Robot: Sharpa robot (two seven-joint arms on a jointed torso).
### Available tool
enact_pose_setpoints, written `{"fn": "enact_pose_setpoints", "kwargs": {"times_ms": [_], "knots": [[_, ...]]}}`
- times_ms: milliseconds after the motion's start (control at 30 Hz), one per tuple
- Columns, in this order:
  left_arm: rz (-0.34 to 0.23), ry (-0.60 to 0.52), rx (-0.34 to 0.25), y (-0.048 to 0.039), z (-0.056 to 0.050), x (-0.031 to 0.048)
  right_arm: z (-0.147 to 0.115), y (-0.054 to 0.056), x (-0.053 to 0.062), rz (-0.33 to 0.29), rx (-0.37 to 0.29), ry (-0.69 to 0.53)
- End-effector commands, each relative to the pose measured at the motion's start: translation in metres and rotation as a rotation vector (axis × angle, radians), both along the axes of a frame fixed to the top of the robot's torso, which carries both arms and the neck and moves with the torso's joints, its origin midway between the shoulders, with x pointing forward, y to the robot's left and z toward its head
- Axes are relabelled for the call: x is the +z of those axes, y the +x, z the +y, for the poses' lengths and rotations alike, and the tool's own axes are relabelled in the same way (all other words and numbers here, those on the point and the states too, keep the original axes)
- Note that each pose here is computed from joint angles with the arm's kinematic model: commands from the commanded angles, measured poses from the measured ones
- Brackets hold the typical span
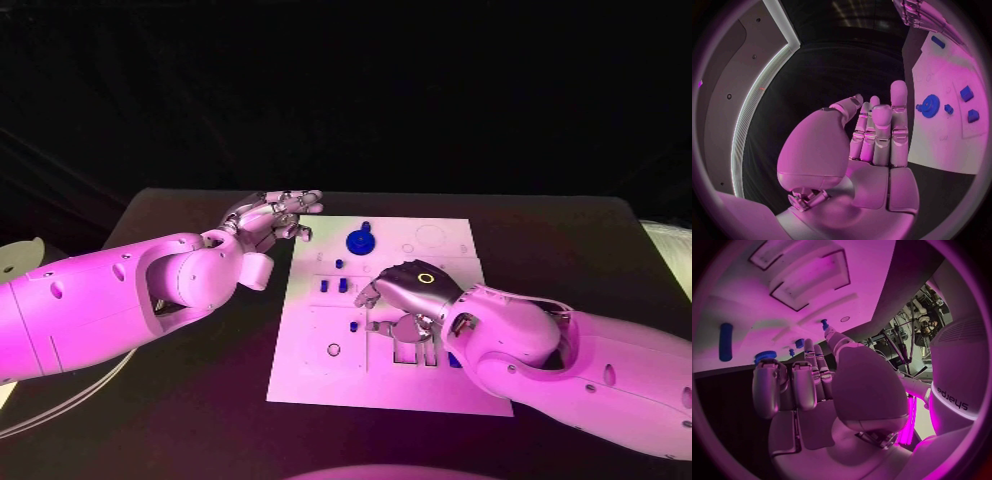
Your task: Assemble the parts on the task board
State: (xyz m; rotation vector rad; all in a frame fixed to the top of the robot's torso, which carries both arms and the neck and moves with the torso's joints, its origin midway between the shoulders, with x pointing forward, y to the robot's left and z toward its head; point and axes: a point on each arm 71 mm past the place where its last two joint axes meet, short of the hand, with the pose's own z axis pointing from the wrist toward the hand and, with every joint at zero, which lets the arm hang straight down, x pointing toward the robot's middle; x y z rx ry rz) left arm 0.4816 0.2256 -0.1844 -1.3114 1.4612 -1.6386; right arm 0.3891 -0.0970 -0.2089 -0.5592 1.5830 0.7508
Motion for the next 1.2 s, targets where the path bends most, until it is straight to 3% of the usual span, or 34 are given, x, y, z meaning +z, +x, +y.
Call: {"fn": "enact_pose_setpoints", "kwargs": {"times_ms": [33, 233, 467, 1200], "knots": [[-0.004, -0.010, -0.025, -0.0010, -0.002, 0.0010, -0.011, 0.002, 0.011, -0.027, -0.037, 0.019], [-0.005, -0.011, -0.025, -0.0021, -0.003, 0.0016, -0.050, 0.022, 0.025, -0.016, -0.132, -0.076], [-0.007, -0.012, -0.026, -0.0032, -0.003, 0.0021, -0.073, 0.033, 0.026, -0.007, -0.174, -0.123], [-0.008, -0.011, -0.022, -0.0034, -0.001, 0.0022, -0.073, 0.042, 0.015, 0.039, -0.174, -0.184]]}}
